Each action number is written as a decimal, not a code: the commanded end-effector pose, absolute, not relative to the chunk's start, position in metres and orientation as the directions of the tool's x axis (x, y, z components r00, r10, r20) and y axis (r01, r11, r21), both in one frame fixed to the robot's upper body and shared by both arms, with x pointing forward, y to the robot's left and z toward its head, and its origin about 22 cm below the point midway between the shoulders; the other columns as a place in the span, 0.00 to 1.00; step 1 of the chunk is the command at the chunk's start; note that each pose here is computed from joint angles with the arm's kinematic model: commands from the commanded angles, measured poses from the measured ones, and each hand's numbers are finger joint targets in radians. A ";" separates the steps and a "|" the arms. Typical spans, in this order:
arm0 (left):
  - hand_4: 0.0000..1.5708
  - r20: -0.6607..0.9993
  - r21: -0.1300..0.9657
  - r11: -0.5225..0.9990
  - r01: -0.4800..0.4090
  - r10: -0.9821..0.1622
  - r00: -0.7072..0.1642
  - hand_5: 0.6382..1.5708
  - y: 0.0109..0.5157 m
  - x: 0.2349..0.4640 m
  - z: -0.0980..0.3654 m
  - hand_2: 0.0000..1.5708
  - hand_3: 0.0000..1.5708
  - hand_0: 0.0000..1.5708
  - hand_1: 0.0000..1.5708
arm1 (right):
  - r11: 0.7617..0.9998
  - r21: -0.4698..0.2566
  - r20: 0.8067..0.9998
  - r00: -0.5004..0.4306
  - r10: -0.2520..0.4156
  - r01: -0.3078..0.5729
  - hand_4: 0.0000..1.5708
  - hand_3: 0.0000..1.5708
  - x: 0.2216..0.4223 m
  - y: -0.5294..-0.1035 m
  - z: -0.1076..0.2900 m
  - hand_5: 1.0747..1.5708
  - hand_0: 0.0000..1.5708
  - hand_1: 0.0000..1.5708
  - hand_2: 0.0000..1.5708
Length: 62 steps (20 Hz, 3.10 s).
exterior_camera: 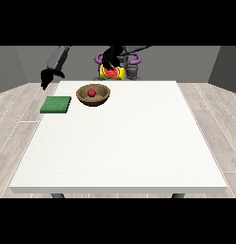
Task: Pick the cup and pour the ball into the bowl, then pick the bowl and place it on the pad
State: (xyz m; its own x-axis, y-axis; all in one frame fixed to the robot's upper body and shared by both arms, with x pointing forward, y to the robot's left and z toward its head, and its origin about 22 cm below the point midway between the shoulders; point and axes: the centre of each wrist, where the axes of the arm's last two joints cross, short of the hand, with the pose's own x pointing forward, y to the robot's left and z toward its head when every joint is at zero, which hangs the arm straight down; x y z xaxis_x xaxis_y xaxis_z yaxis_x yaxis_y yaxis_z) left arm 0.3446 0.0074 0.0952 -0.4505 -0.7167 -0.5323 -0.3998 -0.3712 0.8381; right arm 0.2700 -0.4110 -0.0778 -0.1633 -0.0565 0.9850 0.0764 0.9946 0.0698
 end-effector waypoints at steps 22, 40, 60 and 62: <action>0.91 0.544 0.688 0.695 -0.211 -0.685 -0.485 1.00 0.213 0.322 0.002 0.70 0.48 0.82 0.82 | 0.952 0.175 0.958 -0.267 -0.106 0.249 0.44 0.15 0.257 -0.429 -0.072 0.95 0.00 0.00 0.25; 0.00 0.854 0.335 0.941 0.049 -0.282 -0.437 0.04 0.260 0.342 -0.007 0.00 0.00 0.00 0.00 | 0.954 0.252 0.949 -0.234 -0.211 0.161 0.00 0.00 0.295 -0.373 -0.072 0.99 0.00 0.00 0.00; 0.00 0.915 0.304 0.953 0.017 -0.287 -0.283 0.06 0.262 0.315 -0.049 0.00 0.00 0.00 0.00 | 0.941 0.312 0.949 0.008 -0.315 0.131 0.00 0.00 0.321 -0.297 -0.085 1.00 0.00 0.00 0.00; 0.00 0.914 0.309 0.950 0.041 -0.285 -0.289 0.07 0.278 0.312 -0.041 0.00 0.00 0.00 0.00 | 0.933 0.307 0.950 -0.004 -0.312 0.187 0.00 0.00 0.299 -0.284 -0.112 1.00 0.00 0.00 0.00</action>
